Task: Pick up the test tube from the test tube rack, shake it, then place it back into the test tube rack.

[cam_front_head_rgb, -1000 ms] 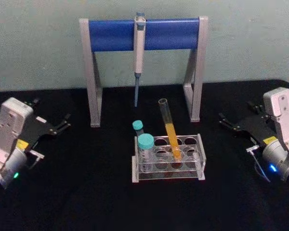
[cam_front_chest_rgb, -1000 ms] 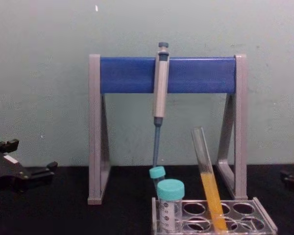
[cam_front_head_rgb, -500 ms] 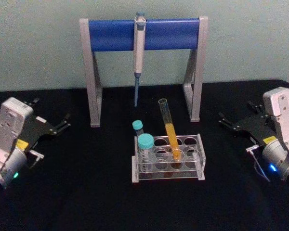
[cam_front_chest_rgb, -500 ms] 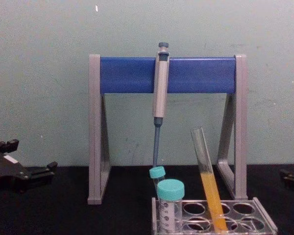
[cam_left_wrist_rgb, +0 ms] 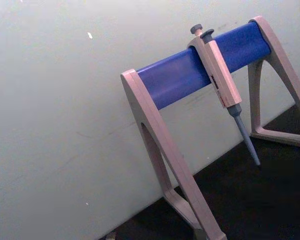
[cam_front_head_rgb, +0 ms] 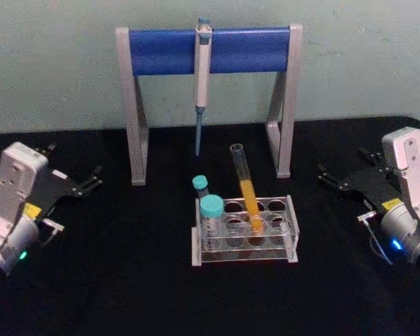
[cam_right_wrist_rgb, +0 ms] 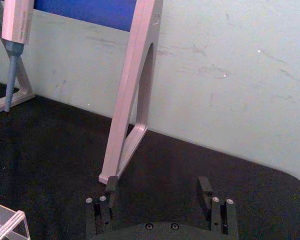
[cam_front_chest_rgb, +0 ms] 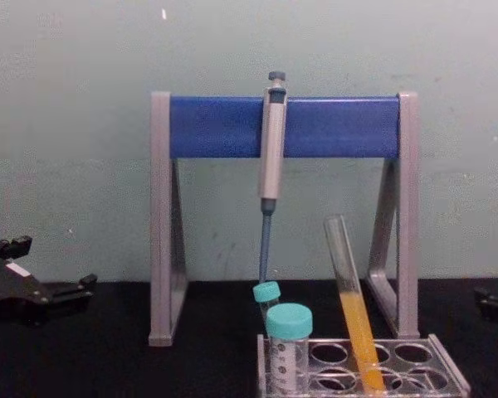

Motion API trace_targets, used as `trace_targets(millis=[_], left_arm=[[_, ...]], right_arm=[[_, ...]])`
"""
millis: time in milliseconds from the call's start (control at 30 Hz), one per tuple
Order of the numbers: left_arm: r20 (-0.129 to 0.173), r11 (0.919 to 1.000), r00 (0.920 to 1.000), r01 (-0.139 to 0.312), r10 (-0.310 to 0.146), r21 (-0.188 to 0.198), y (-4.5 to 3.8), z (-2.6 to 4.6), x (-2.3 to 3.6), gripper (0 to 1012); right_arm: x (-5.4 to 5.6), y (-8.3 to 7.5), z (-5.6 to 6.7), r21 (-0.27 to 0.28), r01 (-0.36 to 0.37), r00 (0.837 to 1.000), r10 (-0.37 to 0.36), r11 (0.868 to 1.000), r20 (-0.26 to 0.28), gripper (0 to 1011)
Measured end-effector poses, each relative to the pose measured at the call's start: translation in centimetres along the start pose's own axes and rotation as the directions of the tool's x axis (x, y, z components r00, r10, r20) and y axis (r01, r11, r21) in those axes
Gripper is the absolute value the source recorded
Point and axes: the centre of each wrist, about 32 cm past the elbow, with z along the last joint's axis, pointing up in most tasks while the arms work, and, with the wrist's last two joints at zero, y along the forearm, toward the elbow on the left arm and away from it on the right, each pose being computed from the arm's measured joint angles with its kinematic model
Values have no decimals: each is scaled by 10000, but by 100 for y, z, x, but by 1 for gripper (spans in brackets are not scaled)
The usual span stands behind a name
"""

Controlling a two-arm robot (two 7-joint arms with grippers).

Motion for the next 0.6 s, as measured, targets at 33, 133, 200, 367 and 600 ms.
trace_targets(millis=[33, 133, 200, 367, 600], left_arm=[[0, 10000, 10000, 0, 0, 0, 0, 0, 0, 1001], [-1, 10000, 10000, 0, 0, 0, 0, 0, 0, 1002], [-1, 10000, 10000, 0, 0, 0, 0, 0, 0, 1001], [0, 10000, 10000, 0, 0, 0, 0, 0, 0, 1001], [0, 10000, 10000, 0, 0, 0, 0, 0, 0, 1002]], right_arm=[[0, 0, 0, 0, 0, 10000, 0, 10000, 0, 1000], [0, 0, 0, 0, 0, 10000, 0, 10000, 0, 1000], [0, 0, 0, 0, 0, 10000, 0, 10000, 0, 1000], [0, 0, 0, -1, 0, 10000, 0, 10000, 0, 1000], [0, 0, 0, 0, 1, 10000, -1, 10000, 0, 1000]])
